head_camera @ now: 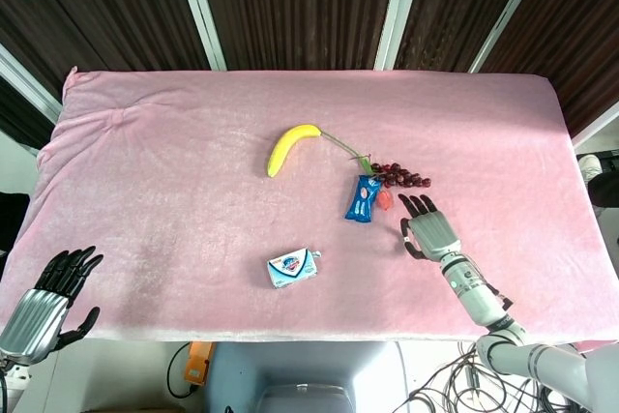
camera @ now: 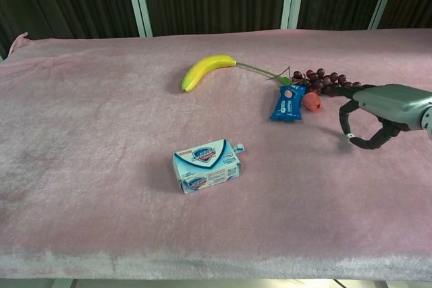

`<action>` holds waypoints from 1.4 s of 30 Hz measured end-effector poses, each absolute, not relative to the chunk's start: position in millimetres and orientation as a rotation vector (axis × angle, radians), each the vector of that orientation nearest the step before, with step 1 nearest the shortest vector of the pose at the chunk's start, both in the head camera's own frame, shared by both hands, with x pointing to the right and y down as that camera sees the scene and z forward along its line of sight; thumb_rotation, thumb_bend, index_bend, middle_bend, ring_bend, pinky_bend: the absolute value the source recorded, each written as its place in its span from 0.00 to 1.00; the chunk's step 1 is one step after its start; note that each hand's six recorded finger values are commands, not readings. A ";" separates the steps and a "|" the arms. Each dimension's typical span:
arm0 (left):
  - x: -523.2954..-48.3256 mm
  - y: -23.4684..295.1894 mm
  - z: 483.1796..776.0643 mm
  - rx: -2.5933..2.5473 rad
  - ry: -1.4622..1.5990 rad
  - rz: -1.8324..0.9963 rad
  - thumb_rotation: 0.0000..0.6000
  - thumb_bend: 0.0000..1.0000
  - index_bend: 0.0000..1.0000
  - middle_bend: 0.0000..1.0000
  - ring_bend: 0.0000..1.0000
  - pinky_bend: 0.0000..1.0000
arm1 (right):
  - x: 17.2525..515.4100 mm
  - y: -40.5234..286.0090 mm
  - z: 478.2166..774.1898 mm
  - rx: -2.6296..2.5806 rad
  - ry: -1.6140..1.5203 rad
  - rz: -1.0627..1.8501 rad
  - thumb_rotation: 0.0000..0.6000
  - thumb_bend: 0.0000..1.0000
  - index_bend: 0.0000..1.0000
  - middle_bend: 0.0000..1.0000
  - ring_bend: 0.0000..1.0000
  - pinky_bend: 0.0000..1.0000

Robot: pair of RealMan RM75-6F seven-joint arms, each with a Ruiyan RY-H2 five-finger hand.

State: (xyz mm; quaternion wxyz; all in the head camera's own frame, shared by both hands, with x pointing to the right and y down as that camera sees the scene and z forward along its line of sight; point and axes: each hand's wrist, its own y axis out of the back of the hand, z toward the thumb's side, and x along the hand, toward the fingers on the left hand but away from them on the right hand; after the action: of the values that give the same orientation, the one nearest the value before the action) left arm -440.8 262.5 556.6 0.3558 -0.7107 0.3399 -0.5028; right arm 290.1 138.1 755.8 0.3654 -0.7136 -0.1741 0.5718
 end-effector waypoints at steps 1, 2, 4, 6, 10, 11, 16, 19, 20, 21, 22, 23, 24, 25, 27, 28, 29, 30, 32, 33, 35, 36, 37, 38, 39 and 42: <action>-440.8 262.5 556.5 -1.836 0.878 -1.299 1.00 0.42 0.00 0.00 0.00 0.01 | 290.5 137.9 755.6 -1.830 -0.448 1.470 1.00 0.51 0.77 0.07 0.00 0.00; -440.8 262.7 556.3 -1.836 0.879 -1.298 1.00 0.42 0.00 0.00 0.00 0.01 | 291.0 138.1 755.6 -1.824 -0.448 1.472 1.00 0.51 0.78 0.07 0.00 0.00; -441.0 262.9 555.9 -1.836 0.880 -1.298 1.00 0.42 0.00 0.00 0.00 0.01 | 291.9 138.3 755.6 -1.819 -0.450 1.477 1.00 0.51 0.78 0.07 0.00 0.00; -441.5 263.1 555.6 -1.835 0.882 -1.298 1.00 0.42 0.00 0.00 0.00 0.01 | 291.5 138.5 754.6 -1.820 -0.454 1.474 1.00 0.51 0.78 0.07 0.00 0.00; -442.3 262.9 554.6 -1.833 0.888 -1.297 1.00 0.42 0.00 0.00 0.00 0.01 | 286.9 135.8 745.9 -1.823 -0.488 1.440 1.00 0.51 0.77 0.07 0.00 0.00; -442.3 263.0 554.6 -1.833 0.888 -1.297 1.00 0.42 0.00 0.00 0.00 0.01 | 284.9 134.9 742.6 -1.827 -0.501 1.428 1.00 0.51 0.77 0.07 0.00 0.00; -442.1 263.4 555.4 -1.834 0.883 -1.300 1.00 0.42 0.00 0.00 0.00 0.01 | 264.1 126.9 709.6 -1.858 -0.596 1.296 1.00 0.51 0.76 0.07 0.00 0.00; -441.3 263.8 555.6 -1.833 0.879 -1.299 1.00 0.42 0.00 0.00 0.00 0.01 | 244.1 121.3 681.2 -1.878 -0.664 1.185 1.00 0.51 0.74 0.08 0.00 0.00; -441.0 263.9 555.8 -1.833 0.877 -1.299 1.00 0.42 0.00 0.00 0.00 0.01 | 237.2 119.9 672.7 -1.885 -0.682 1.152 1.00 0.50 0.71 0.08 0.00 0.00; -440.5 264.1 556.1 -1.833 0.874 -1.300 1.00 0.42 0.00 0.00 0.00 0.01 | 228.0 118.1 661.8 -1.893 -0.703 1.110 1.00 0.49 0.65 0.08 0.00 0.00; -440.3 264.2 556.2 -1.833 0.874 -1.300 1.00 0.42 0.00 0.00 0.00 0.01 | 222.3 116.4 653.9 -1.893 -0.716 1.081 1.00 0.46 0.57 0.08 0.00 0.00; -440.3 264.2 556.3 -1.833 0.874 -1.300 1.00 0.42 0.00 0.00 0.00 0.01 | 218.3 114.2 647.1 -1.887 -0.727 1.057 1.00 0.42 0.48 0.07 0.00 0.00; -440.2 264.3 556.3 -1.833 0.873 -1.300 1.00 0.42 0.00 0.00 0.00 0.01 | 215.7 110.7 640.6 -1.873 -0.735 1.038 1.00 0.36 0.31 0.05 0.00 0.00; -440.0 264.4 556.4 -1.833 0.872 -1.300 1.00 0.42 0.00 0.00 0.00 0.01 | 214.7 109.2 638.2 -1.866 -0.735 1.031 1.00 0.31 0.20 0.04 0.00 0.00; -439.6 264.6 556.1 -1.831 0.870 -1.298 1.00 0.42 0.00 0.00 0.00 0.01 | 212.2 108.5 637.2 -1.859 -0.727 1.033 1.00 0.25 0.06 0.01 0.00 0.00; -440.0 264.5 555.6 -1.831 0.874 -1.297 1.00 0.42 0.00 0.00 0.00 0.01 | 210.9 108.9 636.1 -1.855 -0.721 1.033 1.00 0.25 0.06 0.01 0.00 0.00; -440.8 264.4 554.9 -1.832 0.880 -1.297 1.00 0.42 0.00 0.00 0.00 0.01 | 208.6 109.9 632.6 -1.847 -0.719 1.030 1.00 0.25 0.06 0.01 0.00 0.00; -441.3 264.3 554.5 -1.833 0.883 -1.296 1.00 0.42 0.00 0.00 0.00 0.01 | 207.2 110.8 628.9 -1.838 -0.721 1.028 1.00 0.25 0.06 0.01 0.00 0.00; -441.8 264.4 554.0 -1.833 0.884 -1.294 1.00 0.42 0.00 0.00 0.00 0.01 | 208.2 112.1 620.2 -1.819 -0.729 1.033 1.00 0.24 0.05 0.00 0.00 0.00; -441.6 264.6 554.1 -1.833 0.882 -1.293 1.00 0.42 0.00 0.00 0.00 0.01 | 211.3 111.8 617.2 -1.811 -0.735 1.041 1.00 0.23 0.04 0.00 0.00 0.00; -441.1 265.0 554.3 -1.832 0.879 -1.293 1.00 0.42 0.00 0.00 0.00 0.01 | 221.5 109.4 612.6 -1.797 -0.756 1.063 1.00 0.22 0.03 0.00 0.00 0.00; -440.8 265.1 554.4 -1.832 0.878 -1.293 1.00 0.42 0.00 0.00 0.00 0.01 | 225.0 108.9 611.8 -1.797 -0.767 1.070 1.00 0.22 0.03 0.00 0.00 0.00; -440.6 265.2 554.5 -1.831 0.877 -1.294 1.00 0.42 0.00 0.00 0.00 0.01 | 228.6 108.7 611.3 -1.799 -0.779 1.076 1.00 0.22 0.03 0.00 0.00 0.00; -440.3 265.2 554.8 -1.830 0.877 -1.294 1.00 0.42 0.00 0.00 0.00 0.01 | 234.8 108.4 610.5 -1.798 -0.794 1.088 1.00 0.22 0.03 0.00 0.00 0.00; -440.1 265.1 555.1 -1.829 0.877 -1.295 1.00 0.42 0.00 0.00 0.00 0.01 | 240.5 108.6 609.9 -1.794 -0.804 1.098 1.00 0.22 0.03 0.00 0.00 0.00; -439.9 264.6 555.9 -1.829 0.876 -1.298 1.00 0.42 0.00 0.00 0.00 0.01 | 259.6 113.2 609.1 -1.764 -0.813 1.138 1.00 0.22 0.03 0.00 0.00 0.00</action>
State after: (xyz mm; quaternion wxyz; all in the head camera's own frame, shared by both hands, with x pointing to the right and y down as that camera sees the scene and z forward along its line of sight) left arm -439.9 264.6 555.9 0.3587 -0.7091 0.3395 -0.5033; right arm 259.6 113.2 609.1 0.4305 -0.7073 -0.3258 0.4562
